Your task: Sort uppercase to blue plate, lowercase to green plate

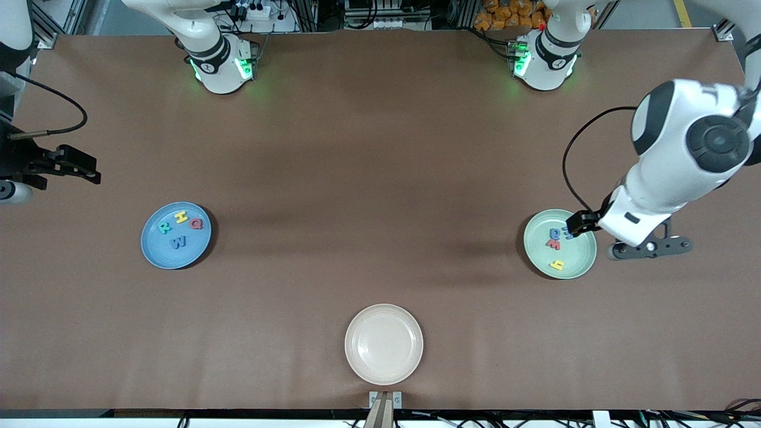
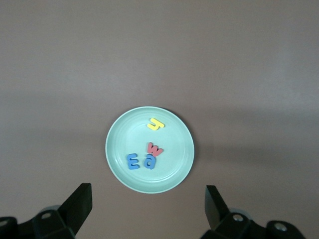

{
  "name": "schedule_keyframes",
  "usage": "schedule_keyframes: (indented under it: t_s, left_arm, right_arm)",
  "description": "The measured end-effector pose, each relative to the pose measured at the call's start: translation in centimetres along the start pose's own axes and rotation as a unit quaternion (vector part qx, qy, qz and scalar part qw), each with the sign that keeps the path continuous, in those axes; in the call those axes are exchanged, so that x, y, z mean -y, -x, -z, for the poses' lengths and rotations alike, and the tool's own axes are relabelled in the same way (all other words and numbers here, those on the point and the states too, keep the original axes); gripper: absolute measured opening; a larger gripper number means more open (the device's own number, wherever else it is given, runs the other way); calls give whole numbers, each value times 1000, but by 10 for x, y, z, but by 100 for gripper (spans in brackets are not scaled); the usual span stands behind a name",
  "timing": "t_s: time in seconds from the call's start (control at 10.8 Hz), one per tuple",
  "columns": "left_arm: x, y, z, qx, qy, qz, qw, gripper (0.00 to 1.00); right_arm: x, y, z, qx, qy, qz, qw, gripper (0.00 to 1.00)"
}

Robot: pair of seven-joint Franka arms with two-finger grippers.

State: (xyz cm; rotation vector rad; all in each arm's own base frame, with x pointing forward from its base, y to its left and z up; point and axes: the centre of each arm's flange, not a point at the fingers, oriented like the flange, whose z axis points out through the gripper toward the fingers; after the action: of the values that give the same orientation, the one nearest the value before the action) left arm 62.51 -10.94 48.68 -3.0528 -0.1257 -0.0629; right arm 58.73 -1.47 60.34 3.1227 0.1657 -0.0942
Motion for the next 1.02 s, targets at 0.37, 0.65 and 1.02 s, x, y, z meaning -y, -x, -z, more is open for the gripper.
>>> schedule_keyframes:
  t_s: [0.37,0.65,1.02]
  left_arm:
    - [1,10,52,-1,17,12,1000,100]
    - [-2,17,67,0,33,16,999,100]
    - [-11,33,108,-33,24,-14,999,100]
  right_arm:
    - [-2,2,0,6,-1,-2,1000,100]
    - [-2,2,1,5,-2,-1,1000,100]
    - [-4,3,2,3,-6,-1,1000,100]
